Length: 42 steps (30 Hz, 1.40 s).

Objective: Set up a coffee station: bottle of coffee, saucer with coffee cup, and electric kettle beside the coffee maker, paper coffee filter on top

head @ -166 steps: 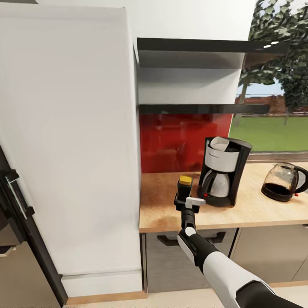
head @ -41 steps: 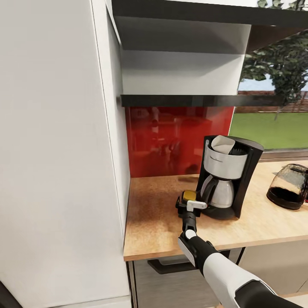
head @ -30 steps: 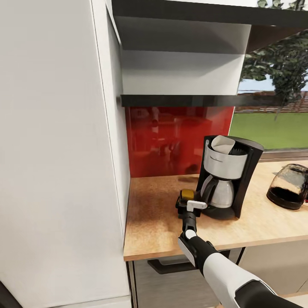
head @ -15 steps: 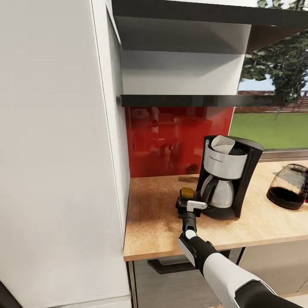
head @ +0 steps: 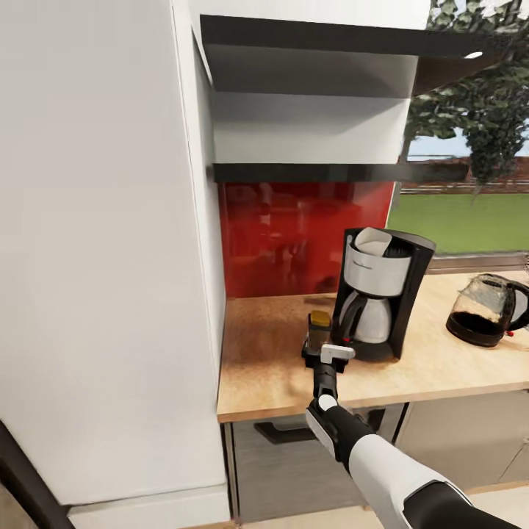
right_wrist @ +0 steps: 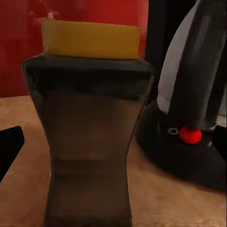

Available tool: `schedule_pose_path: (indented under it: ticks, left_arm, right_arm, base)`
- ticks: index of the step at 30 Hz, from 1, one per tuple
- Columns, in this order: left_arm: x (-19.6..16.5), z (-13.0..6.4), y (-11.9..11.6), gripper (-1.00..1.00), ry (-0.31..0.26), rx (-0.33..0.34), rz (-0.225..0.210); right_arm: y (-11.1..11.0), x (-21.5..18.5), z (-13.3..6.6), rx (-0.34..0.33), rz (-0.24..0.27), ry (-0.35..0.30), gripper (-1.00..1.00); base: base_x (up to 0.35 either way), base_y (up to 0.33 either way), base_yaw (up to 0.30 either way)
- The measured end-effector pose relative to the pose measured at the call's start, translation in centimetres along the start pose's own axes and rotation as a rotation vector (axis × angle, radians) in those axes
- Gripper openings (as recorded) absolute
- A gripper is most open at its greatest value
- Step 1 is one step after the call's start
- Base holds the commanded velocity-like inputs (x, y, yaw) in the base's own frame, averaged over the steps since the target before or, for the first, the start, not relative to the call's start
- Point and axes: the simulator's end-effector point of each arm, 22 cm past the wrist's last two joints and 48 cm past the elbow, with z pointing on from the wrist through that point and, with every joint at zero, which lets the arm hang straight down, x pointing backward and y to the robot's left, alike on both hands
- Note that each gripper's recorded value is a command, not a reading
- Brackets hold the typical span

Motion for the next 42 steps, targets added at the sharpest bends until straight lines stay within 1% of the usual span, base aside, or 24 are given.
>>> schedule_pose_path:
  ticks: [6,11,21,24,25,27,28,34,37,40,42]
  left_arm:
    - [0.0,0.0,0.0,1.00,0.000,0.000,-0.001]
    - [-0.1,0.0,-0.1,1.00,-0.003,0.002,0.000]
    - [-0.3,0.0,0.0,1.00,-0.010,0.001,0.000]
    - [-0.4,0.0,0.0,1.00,-0.012,0.001,-0.001]
    - [-0.4,0.0,-0.1,1.00,-0.014,0.001,-0.002]
    - [-0.5,0.0,-0.1,1.00,-0.015,0.001,-0.002]
    - [-0.6,0.0,-0.1,1.00,-0.018,0.001,-0.002]
    - [-0.8,0.0,-0.1,1.00,-0.023,0.001,-0.002]
    - [-0.8,0.0,-0.1,1.00,-0.024,0.001,-0.001]
    - [-0.8,0.0,-0.1,1.00,-0.024,0.001,-0.001]
    - [-0.8,0.0,-0.1,1.00,-0.024,0.002,-0.001]
  right_arm:
    - [0.0,0.0,0.0,0.000,0.000,0.000,1.00]
    - [0.1,0.0,0.0,-0.003,-0.001,0.000,1.00]
    - [0.6,0.1,-0.3,-0.012,0.000,0.005,1.00]
    - [1.8,0.2,-0.6,-0.032,0.008,0.009,1.00]
    - [1.7,0.6,-0.8,-0.032,0.004,0.019,1.00]
    - [1.4,2.1,-1.4,-0.032,-0.009,0.043,1.00]
    - [1.1,3.3,-2.2,-0.029,-0.009,0.053,1.00]
    - [-0.2,6.2,-5.8,-0.020,0.037,0.007,1.00]
    - [-1.4,8.8,-7.8,-0.005,0.034,0.032,1.00]
    - [-2.7,10.7,-9.2,0.018,0.020,0.056,1.00]
    - [-4.5,12.7,-11.1,0.058,0.011,0.075,1.00]
  base:
    - [-0.322,-0.010,0.000]
    - [-0.208,-0.203,0.000]
    - [-0.018,-0.030,0.000]
    - [0.000,0.000,0.000]
    - [0.000,0.000,0.000]
    - [0.000,0.000,0.000]
    - [0.000,0.000,0.000]
    - [0.000,0.000,0.000]
    - [0.000,0.000,0.000]
    - [0.000,0.000,0.000]
    - [0.000,0.000,0.000]
